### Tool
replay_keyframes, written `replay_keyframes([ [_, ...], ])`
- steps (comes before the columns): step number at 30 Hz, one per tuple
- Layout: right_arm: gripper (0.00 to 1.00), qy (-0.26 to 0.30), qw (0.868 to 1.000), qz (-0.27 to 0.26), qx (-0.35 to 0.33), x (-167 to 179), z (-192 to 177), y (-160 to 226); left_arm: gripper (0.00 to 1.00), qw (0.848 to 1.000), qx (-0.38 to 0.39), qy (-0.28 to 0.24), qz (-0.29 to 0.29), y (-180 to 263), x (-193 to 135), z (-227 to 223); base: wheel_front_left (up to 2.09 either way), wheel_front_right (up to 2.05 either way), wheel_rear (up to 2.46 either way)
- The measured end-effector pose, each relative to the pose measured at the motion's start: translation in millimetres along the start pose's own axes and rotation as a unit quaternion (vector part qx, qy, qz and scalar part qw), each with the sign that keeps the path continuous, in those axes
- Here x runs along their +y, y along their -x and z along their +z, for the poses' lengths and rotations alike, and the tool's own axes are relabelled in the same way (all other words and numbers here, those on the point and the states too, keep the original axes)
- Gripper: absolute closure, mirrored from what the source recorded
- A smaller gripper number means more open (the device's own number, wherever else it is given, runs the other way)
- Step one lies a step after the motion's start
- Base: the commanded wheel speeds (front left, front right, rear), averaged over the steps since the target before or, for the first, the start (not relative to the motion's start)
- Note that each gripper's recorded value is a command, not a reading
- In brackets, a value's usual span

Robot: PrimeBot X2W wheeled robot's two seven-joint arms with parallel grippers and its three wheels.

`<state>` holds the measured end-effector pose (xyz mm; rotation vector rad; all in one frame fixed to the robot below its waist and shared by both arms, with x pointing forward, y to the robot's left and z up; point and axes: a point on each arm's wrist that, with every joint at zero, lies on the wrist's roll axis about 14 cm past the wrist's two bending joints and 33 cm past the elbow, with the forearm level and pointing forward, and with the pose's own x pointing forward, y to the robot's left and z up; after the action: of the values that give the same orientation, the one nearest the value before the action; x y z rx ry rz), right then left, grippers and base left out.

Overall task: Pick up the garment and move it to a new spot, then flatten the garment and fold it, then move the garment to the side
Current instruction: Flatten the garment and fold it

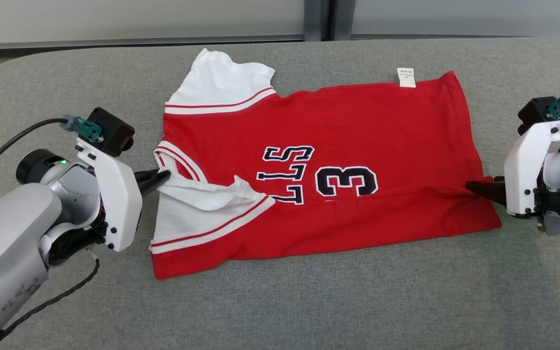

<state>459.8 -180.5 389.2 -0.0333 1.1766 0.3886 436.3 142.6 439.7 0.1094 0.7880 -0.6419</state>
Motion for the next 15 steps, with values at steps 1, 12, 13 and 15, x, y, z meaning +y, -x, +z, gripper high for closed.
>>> replay_keyframes([
  [1,0.00,0.000,1.000,0.000,0.000,0,0,0,0.45,1.000,-0.005,0.001,0.003,-1,2,1,0.00,0.00,0.00],
  [12,0.00,-0.002,0.995,-0.008,-0.101,-1,25,13,0.00,0.984,-0.161,0.028,0.074,8,32,48,0.00,0.00,0.00],
  [13,0.00,0.001,0.992,-0.011,-0.126,-1,33,16,0.00,0.979,-0.184,0.033,0.084,12,35,55,0.00,0.00,0.00],
  [15,0.00,0.009,0.983,-0.016,-0.181,-2,47,25,0.00,0.964,-0.238,0.055,0.101,20,39,69,0.00,0.00,0.00],
])
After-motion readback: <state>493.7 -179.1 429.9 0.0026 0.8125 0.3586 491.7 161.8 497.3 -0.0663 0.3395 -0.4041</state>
